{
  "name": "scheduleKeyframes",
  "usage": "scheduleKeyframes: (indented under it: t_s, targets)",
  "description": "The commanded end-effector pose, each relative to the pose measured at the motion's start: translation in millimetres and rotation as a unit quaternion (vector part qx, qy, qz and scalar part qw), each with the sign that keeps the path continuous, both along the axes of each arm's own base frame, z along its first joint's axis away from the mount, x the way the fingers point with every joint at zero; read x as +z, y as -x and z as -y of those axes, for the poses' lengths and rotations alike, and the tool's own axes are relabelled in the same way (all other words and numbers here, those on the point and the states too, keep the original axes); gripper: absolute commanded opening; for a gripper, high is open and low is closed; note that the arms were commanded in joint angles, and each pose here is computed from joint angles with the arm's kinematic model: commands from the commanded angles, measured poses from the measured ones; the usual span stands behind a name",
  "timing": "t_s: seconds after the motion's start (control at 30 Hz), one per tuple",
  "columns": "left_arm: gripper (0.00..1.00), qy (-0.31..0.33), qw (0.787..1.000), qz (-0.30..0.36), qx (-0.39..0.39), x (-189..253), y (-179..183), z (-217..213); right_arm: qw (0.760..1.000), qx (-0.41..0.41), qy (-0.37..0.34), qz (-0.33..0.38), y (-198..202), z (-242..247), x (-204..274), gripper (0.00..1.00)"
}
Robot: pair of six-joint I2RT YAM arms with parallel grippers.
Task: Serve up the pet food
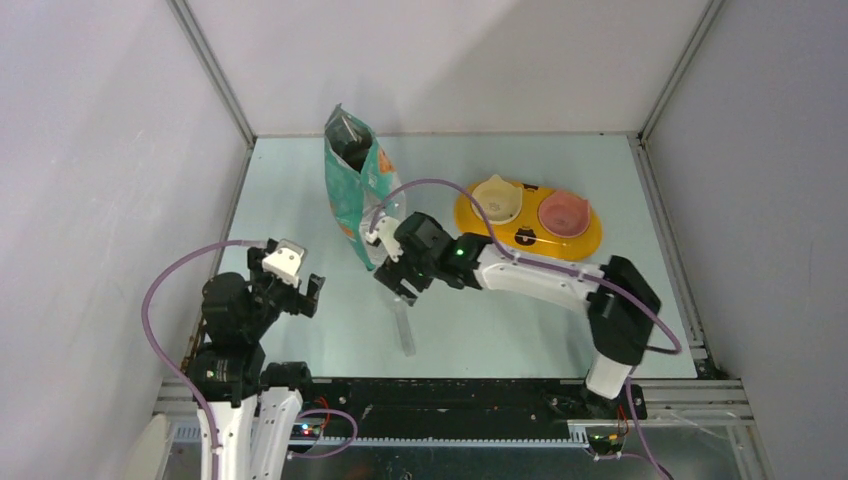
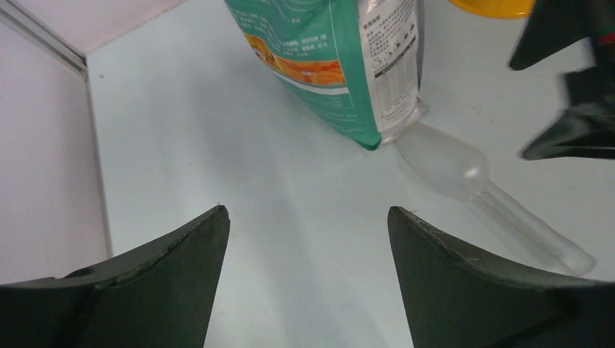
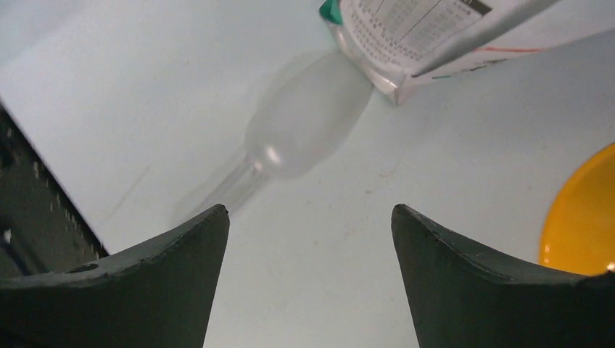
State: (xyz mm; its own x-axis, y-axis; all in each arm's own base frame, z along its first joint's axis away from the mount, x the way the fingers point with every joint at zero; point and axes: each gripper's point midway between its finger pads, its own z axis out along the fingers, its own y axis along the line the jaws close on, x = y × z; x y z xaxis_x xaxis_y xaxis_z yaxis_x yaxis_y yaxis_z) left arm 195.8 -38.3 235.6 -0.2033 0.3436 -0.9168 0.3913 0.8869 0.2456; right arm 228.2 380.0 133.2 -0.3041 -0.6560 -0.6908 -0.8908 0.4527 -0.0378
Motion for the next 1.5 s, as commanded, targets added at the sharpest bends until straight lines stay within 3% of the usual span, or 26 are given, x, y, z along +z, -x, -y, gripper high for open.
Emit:
scheduleKeyframes:
  t_s: [0.0, 0.2, 0.37, 0.43, 0.57, 0.7, 0.87, 0.93, 1.07, 1.23, 1.47]
  targets:
    - [0.88, 0.053, 0.998, -0.019, 0.026, 1.0, 10.4, 2.5, 0.992, -0.116, -0.046, -0.013, -34.9, -31.3, 5.2, 0.85]
    - [0.88, 0.090, 0.993, -0.001, 0.079, 5.9, 10.1, -7.6, 0.993, -0.110, -0.021, -0.026, -28.5, -46.6, -37.2, 0.77]
    - [0.87, 0.120, 0.988, 0.020, 0.095, 13.5, 11.9, -9.2, 0.998, -0.054, -0.005, -0.038, 2.8, -52.4, -44.8, 0.56]
    - [0.87, 0.125, 0.987, 0.022, 0.099, 15.1, 12.6, -10.1, 0.998, -0.050, 0.004, -0.044, 11.8, -48.6, -50.8, 0.53]
    - [0.87, 0.127, 0.986, 0.029, 0.105, 18.3, 11.8, -12.0, 0.998, -0.030, 0.013, -0.048, 26.6, -44.5, -57.0, 0.60]
    - [0.87, 0.138, 0.984, 0.032, 0.111, 24.9, 7.7, -13.3, 0.999, -0.029, 0.032, -0.029, 34.6, -35.4, -65.2, 0.58]
    - [0.86, 0.152, 0.981, 0.028, 0.117, 32.1, 1.7, -14.3, 0.999, 0.004, 0.035, -0.016, 56.5, -36.1, -69.7, 0.80]
    - [0.86, 0.152, 0.981, 0.027, 0.117, 33.5, 1.2, -14.3, 0.999, 0.021, 0.041, -0.010, 63.8, -37.7, -72.8, 0.82]
    - [0.86, 0.153, 0.981, 0.028, 0.115, 34.2, 1.9, -13.4, 0.998, -0.006, 0.063, 0.015, 52.0, -27.6, -83.8, 0.78]
    - [0.85, 0.145, 0.984, 0.024, 0.104, 32.7, 3.0, -10.8, 0.998, -0.023, 0.054, -0.010, 34.2, -8.2, -79.3, 0.61]
    - [0.82, 0.142, 0.986, 0.017, 0.083, 30.1, -5.6, -6.0, 0.998, 0.042, 0.046, -0.003, 50.9, 2.0, -81.2, 0.70]
